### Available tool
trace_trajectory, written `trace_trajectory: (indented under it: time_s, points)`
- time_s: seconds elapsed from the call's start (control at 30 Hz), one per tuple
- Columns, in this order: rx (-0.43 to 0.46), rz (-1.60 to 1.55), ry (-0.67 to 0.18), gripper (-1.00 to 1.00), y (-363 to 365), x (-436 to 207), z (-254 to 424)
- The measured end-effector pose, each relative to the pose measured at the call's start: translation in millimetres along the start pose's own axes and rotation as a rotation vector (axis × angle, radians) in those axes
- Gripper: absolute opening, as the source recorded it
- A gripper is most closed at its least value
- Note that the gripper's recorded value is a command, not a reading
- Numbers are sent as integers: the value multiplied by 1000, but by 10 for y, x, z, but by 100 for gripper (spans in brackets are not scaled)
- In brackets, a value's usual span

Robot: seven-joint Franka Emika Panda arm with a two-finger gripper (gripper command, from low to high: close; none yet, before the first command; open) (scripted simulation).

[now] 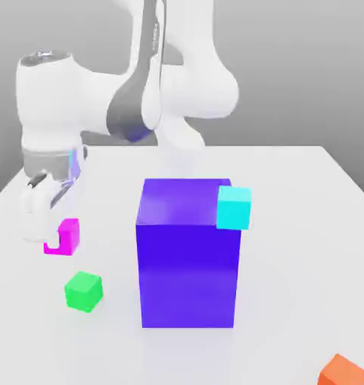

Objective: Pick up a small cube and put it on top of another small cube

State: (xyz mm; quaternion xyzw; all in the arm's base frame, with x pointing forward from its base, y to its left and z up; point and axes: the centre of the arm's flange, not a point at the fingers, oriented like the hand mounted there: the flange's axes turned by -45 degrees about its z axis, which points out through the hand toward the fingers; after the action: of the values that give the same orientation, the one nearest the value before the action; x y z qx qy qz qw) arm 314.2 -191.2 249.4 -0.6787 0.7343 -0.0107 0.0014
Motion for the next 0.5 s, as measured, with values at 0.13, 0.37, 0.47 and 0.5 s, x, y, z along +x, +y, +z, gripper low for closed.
trace_trajectory:
  time_s: [0.13,0.37,0.47,0.5]
  points:
    - [-7,6,19,-100,17,13,44]
    - [-8,4,53,-100,4,53,134]
    - [-12,3,58,-100,4,60,202]
    - [-13,3,59,-100,5,61,228]
